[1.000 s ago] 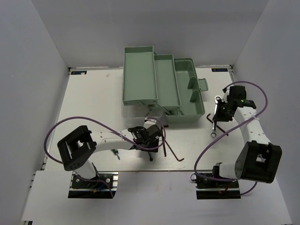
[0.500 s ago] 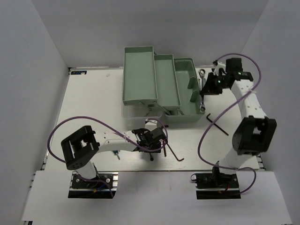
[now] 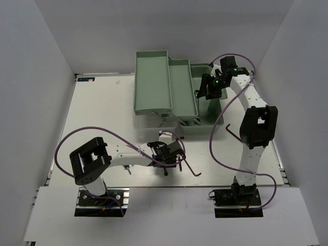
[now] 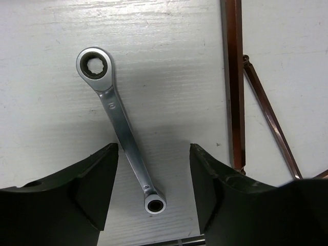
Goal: Sort the tools into containers
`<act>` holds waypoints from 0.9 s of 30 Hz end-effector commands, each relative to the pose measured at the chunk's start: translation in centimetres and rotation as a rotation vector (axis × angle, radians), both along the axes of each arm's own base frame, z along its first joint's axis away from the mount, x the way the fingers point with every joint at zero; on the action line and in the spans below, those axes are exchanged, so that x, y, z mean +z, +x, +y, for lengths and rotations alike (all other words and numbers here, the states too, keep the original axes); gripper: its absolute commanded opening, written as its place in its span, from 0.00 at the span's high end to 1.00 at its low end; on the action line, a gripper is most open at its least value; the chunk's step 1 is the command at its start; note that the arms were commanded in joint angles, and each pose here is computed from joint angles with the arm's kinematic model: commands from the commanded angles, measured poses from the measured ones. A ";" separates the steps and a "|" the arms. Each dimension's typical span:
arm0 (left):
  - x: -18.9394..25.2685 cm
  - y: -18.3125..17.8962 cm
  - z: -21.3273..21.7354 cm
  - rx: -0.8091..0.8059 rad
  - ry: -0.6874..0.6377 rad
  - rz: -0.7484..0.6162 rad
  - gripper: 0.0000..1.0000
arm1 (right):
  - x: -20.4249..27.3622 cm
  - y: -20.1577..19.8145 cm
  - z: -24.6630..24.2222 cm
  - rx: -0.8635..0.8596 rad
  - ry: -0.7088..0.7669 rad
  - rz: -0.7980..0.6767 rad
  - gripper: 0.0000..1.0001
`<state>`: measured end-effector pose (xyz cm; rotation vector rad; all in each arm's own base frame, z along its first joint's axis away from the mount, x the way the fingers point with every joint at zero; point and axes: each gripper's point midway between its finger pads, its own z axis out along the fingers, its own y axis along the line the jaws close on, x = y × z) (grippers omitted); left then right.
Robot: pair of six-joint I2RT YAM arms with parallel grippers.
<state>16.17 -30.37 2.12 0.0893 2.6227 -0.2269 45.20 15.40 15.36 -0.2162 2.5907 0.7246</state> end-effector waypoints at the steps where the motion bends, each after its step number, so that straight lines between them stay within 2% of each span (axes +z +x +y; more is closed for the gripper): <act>1: -1.4 -1.3 1.1 0.033 0.044 0.053 0.34 | 5.1 -1.2 -1.7 -0.036 -0.004 -0.147 0.35; 3: -1.7 -1.6 1.6 0.039 0.058 0.053 0.37 | 7.1 -2.6 -2.5 -0.056 -0.001 -0.202 0.35; 7: -2.9 -2.1 2.8 0.060 0.091 0.072 0.46 | 6.5 -5.5 -3.9 -0.082 0.016 -0.212 0.35; 14: -6.5 -3.1 5.6 0.084 0.292 0.139 0.50 | 6.9 -9.5 -5.7 -0.111 0.059 -0.231 0.35; 16: -7.6 -3.7 6.1 0.074 0.329 0.159 0.55 | 6.9 -10.4 -5.3 -0.096 0.082 -0.228 0.35; 17: -7.8 -3.9 6.1 0.080 0.331 0.173 0.58 | 6.9 -10.5 -6.6 -0.129 0.088 -0.231 0.35; 18: -8.0 -4.3 6.5 0.079 0.338 0.185 0.65 | 6.6 -10.9 -6.5 -0.129 0.102 -0.216 0.35; 20: -8.8 -4.8 7.3 0.087 0.353 0.204 0.72 | 6.7 -11.4 -7.0 -0.141 0.117 -0.223 0.35; 25: -9.8 -6.2 8.3 0.083 0.365 0.244 1.00 | 6.2 -12.3 -7.6 -0.163 0.156 -0.209 0.35; 27: -9.7 -6.6 8.1 0.068 0.350 0.246 1.00 | 5.8 -12.7 -7.8 -0.166 0.167 -0.195 0.35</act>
